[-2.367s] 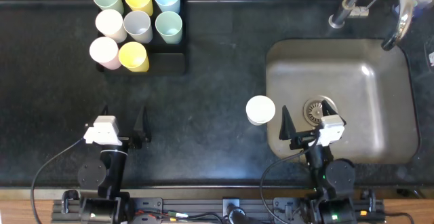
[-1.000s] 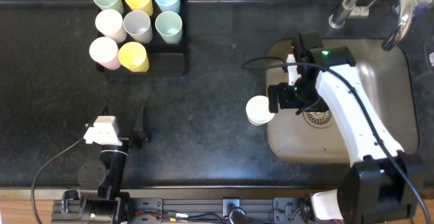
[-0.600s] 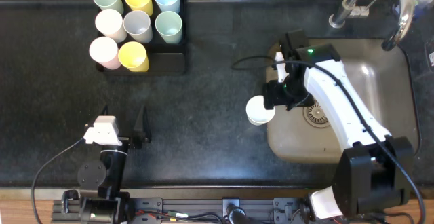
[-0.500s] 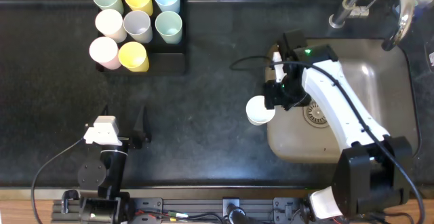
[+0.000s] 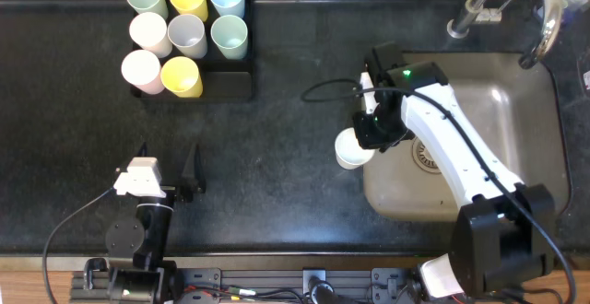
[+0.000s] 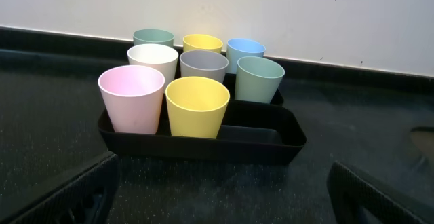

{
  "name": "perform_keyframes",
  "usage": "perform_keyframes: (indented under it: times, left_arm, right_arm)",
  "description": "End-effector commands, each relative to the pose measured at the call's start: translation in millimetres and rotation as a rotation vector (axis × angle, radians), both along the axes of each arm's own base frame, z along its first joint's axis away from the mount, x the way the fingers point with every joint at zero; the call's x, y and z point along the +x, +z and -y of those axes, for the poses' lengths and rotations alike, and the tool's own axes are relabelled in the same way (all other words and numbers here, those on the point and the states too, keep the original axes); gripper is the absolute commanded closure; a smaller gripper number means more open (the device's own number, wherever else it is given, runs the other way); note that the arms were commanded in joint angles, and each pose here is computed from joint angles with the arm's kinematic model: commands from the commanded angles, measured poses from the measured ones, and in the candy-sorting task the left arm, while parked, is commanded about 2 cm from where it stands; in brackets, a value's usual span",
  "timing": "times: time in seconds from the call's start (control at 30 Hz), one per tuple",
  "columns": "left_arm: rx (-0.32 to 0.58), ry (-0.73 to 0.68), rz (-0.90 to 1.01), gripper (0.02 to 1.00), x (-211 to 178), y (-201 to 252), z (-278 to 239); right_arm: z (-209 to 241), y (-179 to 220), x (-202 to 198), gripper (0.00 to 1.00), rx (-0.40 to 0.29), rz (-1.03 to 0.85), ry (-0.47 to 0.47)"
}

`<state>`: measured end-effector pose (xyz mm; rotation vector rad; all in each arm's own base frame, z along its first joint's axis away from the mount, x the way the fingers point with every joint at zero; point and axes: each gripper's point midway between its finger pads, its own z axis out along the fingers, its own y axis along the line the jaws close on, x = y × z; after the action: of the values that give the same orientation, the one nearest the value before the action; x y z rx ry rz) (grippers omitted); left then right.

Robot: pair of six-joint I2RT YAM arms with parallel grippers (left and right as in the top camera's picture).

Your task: Store Cups

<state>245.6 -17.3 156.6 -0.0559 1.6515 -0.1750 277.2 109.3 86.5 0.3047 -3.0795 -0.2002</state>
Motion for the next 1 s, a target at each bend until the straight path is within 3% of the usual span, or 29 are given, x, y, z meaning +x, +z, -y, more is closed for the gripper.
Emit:
perform_keyframes:
  times: [0.03, 0.17, 0.3, 0.53, 0.63, 0.8, 1.0]
  left_arm:
    - [0.010, -0.024, 0.004, 0.018, -1, 1, 4]
    - [0.010, -0.024, 0.004, 0.018, -1, 1, 4]
    - [0.010, -0.024, 0.004, 0.018, -1, 1, 4]
    - [0.010, -0.024, 0.004, 0.018, -1, 1, 4]
    - [0.010, -0.024, 0.004, 0.018, -1, 1, 4]
    - [0.010, -0.024, 0.004, 0.018, -1, 1, 4]
    - [0.010, -0.024, 0.004, 0.020, -1, 1, 4]
  right_arm:
    - [-11, 6, 5, 0.956, 0.039, 0.014, 0.002]
    - [-13, 16, 7, 0.958, 0.051, 0.054, 0.007]
    - [-15, 61, 12, 0.956, 0.106, 0.220, -0.005]
    - [-36, 178, 23, 0.958, 0.259, 0.534, -0.115]
    - [-69, 226, 34, 0.956, 0.291, 0.635, -0.094]
    - [-121, 243, 46, 0.958, 0.289, 0.635, -0.016]
    - [-173, 221, 77, 0.958, 0.263, 0.586, 0.021]
